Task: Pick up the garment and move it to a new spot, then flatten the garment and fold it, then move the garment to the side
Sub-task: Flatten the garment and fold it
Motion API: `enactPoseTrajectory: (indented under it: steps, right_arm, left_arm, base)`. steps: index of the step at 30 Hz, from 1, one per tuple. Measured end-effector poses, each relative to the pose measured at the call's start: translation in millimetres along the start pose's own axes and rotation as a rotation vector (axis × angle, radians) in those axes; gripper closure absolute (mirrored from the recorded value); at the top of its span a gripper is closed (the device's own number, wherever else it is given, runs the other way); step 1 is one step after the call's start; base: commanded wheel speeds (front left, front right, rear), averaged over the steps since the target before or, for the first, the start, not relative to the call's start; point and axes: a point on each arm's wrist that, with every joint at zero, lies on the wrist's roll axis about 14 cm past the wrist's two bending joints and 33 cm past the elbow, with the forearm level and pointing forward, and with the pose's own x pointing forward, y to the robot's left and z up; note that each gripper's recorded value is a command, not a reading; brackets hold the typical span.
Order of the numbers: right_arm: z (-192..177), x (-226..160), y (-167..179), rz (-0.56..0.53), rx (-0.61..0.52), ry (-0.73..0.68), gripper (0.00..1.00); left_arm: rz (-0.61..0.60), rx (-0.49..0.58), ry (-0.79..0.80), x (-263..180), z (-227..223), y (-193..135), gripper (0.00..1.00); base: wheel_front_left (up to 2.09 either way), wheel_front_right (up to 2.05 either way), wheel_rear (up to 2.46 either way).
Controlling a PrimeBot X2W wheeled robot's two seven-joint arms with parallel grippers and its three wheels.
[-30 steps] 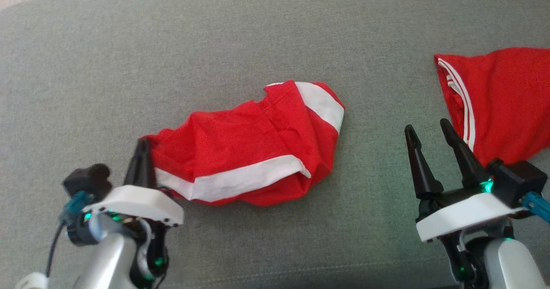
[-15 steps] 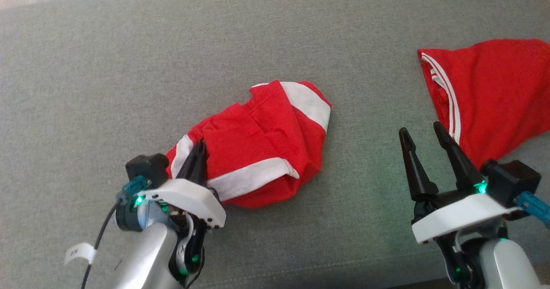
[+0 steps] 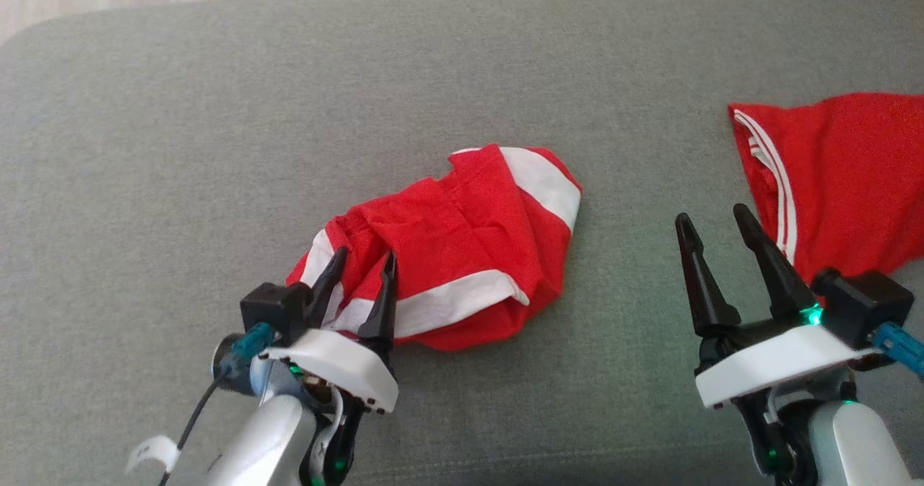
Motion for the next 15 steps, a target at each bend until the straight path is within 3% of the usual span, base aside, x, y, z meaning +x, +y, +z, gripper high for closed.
enactPoseTrajectory:
  steps: [7, 15]
  right_arm:
    - [8, 4, 14, 0.047, -0.019, -0.021, 0.00]
    - [15, 5, 27, 0.087, -0.039, -0.040, 0.00]
  left_arm:
    - [0.026, 0.108, -0.173, -17, 48, 10, 0.00]
    - [0.233, 0.180, -0.262, -54, 81, 72, 0.00]
  base:
    - [0.00, 0.00, 0.00]
    - [0.00, 0.00, 0.00]
